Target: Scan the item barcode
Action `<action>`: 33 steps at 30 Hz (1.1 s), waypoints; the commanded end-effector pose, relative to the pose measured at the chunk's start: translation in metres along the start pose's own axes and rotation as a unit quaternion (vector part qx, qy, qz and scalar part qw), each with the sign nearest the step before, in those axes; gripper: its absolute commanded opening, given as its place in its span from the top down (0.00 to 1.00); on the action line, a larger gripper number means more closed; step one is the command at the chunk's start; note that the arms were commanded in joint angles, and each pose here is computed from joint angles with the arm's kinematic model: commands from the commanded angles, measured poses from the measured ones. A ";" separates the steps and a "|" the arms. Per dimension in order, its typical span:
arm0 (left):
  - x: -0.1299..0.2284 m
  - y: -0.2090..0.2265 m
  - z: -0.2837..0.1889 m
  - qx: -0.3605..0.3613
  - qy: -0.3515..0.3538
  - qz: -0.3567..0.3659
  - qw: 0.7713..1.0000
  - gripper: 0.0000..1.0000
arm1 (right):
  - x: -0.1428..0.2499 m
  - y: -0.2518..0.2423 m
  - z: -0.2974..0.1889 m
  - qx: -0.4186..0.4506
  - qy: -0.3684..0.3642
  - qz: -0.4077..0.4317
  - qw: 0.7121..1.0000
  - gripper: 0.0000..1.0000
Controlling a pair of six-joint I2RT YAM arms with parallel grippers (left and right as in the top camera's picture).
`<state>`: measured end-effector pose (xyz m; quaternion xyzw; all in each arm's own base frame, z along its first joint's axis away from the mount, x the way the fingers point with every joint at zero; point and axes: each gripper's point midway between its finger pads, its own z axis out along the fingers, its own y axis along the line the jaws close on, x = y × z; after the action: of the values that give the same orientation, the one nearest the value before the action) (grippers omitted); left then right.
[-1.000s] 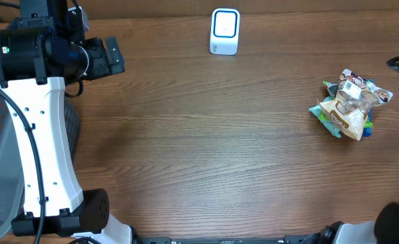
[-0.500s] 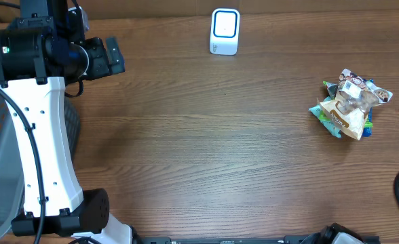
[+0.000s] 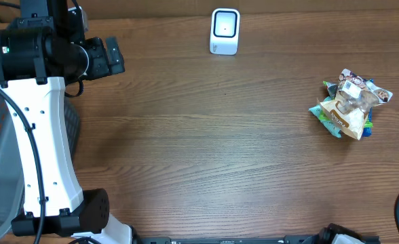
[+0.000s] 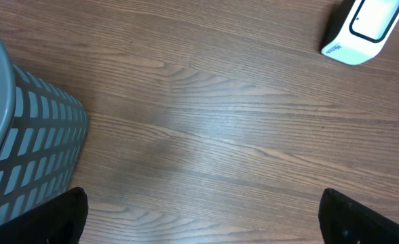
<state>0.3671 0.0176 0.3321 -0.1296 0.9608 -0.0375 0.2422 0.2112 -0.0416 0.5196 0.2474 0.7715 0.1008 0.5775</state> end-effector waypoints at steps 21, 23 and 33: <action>0.001 -0.002 -0.007 0.004 -0.008 -0.007 1.000 0.00 | 0.022 0.012 0.042 -0.115 -0.240 -0.026 0.963 0.00; 0.001 -0.002 -0.007 0.004 -0.008 -0.007 1.000 0.00 | 0.037 0.003 0.050 -0.112 -0.248 -0.022 0.962 0.00; 0.001 -0.002 -0.007 0.004 -0.008 -0.007 1.000 0.00 | 0.100 -0.034 0.063 -0.144 -0.331 -0.001 0.932 0.00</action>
<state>0.3670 0.0175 0.3321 -0.1296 0.9608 -0.0376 0.2420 0.2470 -0.0273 0.4171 0.1753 0.5278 0.1243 0.8217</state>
